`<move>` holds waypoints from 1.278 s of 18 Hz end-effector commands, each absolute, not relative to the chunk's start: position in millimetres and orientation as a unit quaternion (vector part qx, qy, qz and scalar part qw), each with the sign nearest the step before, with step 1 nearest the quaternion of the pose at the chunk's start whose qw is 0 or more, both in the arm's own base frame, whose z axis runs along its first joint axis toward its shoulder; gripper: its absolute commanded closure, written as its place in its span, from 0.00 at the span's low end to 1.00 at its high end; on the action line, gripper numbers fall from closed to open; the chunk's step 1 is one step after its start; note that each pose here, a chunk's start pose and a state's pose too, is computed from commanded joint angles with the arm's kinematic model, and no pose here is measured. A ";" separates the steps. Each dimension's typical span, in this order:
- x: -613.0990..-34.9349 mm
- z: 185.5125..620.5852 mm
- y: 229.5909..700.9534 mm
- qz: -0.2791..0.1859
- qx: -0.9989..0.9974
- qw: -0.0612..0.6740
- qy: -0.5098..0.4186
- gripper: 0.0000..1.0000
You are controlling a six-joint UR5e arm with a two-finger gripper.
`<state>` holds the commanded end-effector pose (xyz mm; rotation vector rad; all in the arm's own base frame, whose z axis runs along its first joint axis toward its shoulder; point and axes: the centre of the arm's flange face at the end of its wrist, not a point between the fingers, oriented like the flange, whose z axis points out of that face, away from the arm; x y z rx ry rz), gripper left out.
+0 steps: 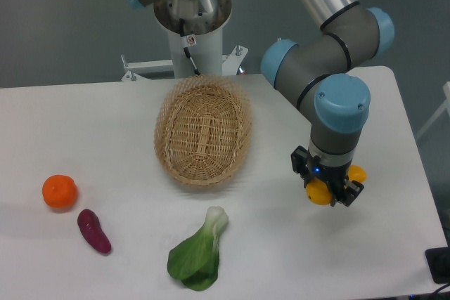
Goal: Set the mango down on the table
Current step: 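Hold the yellow mango in the gripper and shift slightly toward the basket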
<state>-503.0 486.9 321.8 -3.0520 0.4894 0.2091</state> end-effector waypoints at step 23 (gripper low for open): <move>-519.0 316.5 473.9 0.065 -0.988 0.023 0.138 0.40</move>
